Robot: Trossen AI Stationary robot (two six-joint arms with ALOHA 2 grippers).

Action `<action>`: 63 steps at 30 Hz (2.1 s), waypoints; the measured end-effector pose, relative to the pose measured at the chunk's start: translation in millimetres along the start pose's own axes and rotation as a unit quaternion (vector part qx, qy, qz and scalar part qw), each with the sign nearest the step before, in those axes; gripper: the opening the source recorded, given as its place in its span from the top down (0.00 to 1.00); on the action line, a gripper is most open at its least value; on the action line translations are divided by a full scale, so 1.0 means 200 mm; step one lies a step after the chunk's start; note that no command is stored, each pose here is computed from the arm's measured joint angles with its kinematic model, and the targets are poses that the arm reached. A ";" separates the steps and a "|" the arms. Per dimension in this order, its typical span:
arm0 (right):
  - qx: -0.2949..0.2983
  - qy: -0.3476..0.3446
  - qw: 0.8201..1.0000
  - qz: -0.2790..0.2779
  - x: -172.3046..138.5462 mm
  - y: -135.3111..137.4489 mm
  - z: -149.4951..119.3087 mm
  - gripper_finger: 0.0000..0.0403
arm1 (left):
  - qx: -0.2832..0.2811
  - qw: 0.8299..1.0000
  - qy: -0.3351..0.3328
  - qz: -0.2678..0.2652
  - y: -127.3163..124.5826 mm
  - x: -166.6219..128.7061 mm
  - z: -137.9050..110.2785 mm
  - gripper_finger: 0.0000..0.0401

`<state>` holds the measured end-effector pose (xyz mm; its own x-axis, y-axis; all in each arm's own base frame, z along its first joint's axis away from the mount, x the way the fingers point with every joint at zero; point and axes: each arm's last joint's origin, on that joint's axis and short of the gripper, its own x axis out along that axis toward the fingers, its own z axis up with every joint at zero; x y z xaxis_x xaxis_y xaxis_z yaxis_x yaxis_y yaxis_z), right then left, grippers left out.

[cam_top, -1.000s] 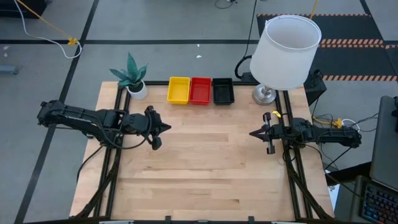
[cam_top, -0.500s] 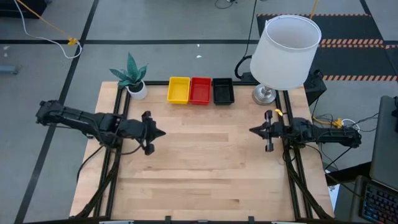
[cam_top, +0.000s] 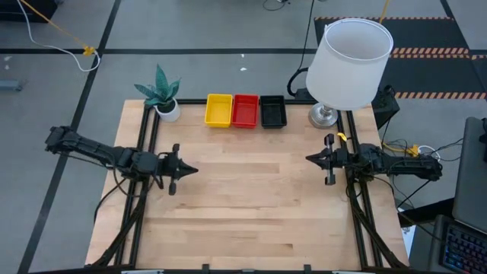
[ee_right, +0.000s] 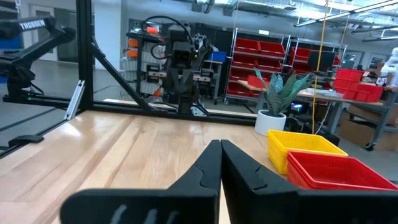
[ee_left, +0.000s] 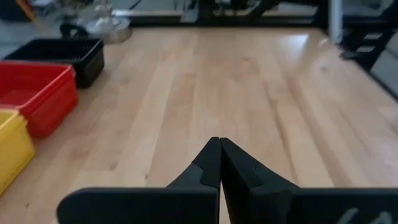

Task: Stack baskets by color
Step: Return to Home Position

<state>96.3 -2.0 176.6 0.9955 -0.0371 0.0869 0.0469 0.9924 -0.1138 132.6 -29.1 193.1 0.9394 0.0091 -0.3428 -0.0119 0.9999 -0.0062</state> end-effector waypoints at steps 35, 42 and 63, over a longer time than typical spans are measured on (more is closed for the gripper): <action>0.000 -0.001 1.000 0.000 0.00 0.00 0.00 1.00 | 0.049 0.984 -0.168 0.044 0.11 -0.11 -0.17 0.99; 0.000 -0.001 1.000 -0.001 0.00 0.00 0.00 1.00 | 0.047 0.984 -0.159 0.063 0.13 -0.10 -0.18 0.98; 0.000 -0.001 1.000 -0.001 0.00 0.00 0.00 1.00 | 0.051 0.978 -0.190 0.063 0.14 -0.13 -0.16 0.99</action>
<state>96.3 -2.0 176.8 0.9953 -0.0379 0.0891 0.0479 0.9924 -0.1136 96.4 -1.6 171.5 0.9926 0.1150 0.0401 -0.1189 0.9863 0.1143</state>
